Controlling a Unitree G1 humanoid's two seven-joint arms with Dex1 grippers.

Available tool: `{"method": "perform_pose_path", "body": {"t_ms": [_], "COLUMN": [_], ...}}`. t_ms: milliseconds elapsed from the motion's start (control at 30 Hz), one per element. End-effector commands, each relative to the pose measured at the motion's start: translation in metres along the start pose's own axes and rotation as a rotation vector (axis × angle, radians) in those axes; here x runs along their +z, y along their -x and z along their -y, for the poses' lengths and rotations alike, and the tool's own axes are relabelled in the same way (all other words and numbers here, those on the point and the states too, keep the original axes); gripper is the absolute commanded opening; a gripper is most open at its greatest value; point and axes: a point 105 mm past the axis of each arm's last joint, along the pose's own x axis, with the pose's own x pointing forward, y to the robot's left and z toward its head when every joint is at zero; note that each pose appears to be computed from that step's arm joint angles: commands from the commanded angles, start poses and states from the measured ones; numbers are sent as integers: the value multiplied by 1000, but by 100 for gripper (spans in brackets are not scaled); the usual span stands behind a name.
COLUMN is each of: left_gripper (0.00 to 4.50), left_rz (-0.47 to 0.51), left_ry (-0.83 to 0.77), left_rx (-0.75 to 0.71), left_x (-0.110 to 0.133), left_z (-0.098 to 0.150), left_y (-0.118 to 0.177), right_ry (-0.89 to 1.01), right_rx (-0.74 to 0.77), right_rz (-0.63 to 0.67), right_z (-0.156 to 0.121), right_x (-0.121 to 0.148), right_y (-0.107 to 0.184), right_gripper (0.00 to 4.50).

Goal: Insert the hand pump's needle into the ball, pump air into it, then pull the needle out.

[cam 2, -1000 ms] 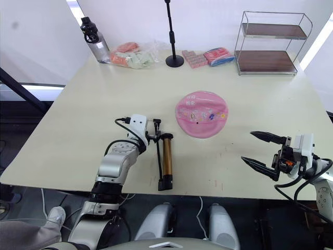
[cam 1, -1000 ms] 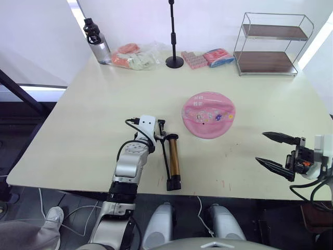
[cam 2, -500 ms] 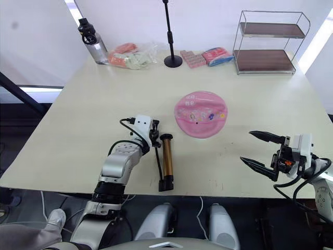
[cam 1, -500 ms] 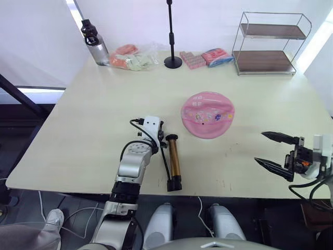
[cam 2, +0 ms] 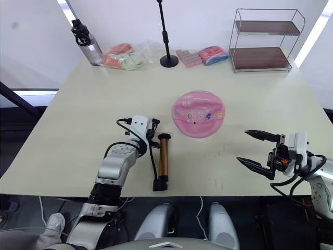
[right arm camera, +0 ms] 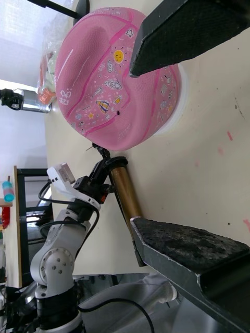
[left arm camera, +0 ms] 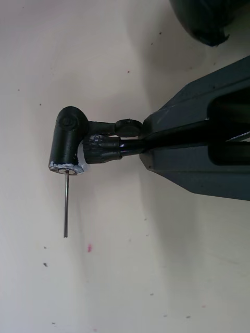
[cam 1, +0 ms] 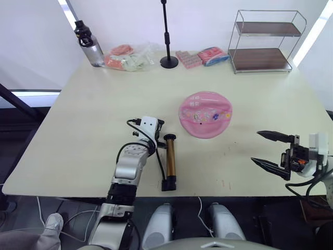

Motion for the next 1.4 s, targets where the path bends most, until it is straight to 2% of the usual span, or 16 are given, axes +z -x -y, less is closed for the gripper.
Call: {"method": "perform_pose_path", "body": {"t_ms": [33,367,633,833,967,1133,1400], "left_gripper": [3,3,3,3,3,3,3], "left_rz": [91,248,408,483,512,500,505], "left_ry": [-44,-156,-167,-202,-228,-263,-313], "left_rx": [-35,-197,-437,-608,-730,-916,-1089], "left_x": [18,45,58,65,71,70,75], "left_z": [-10,-22,-20,-13,0,26,61], "left_y": [3,17,46,67,76,90,96], "right_ry": [-3,-6,-3,-2,-3,-11,-38], "right_rx": [45,50,39,36,36,32,22], "right_rz": [30,29,32,35,40,51,84], "right_z": [-2,0,-1,-2,-2,-5,-12], "right_x": [5,3,2,3,3,4,10], "right_y": [-3,-3,-1,-2,-4,-6,-14], "right_gripper": [450,450,450,450,450,450,450]}}
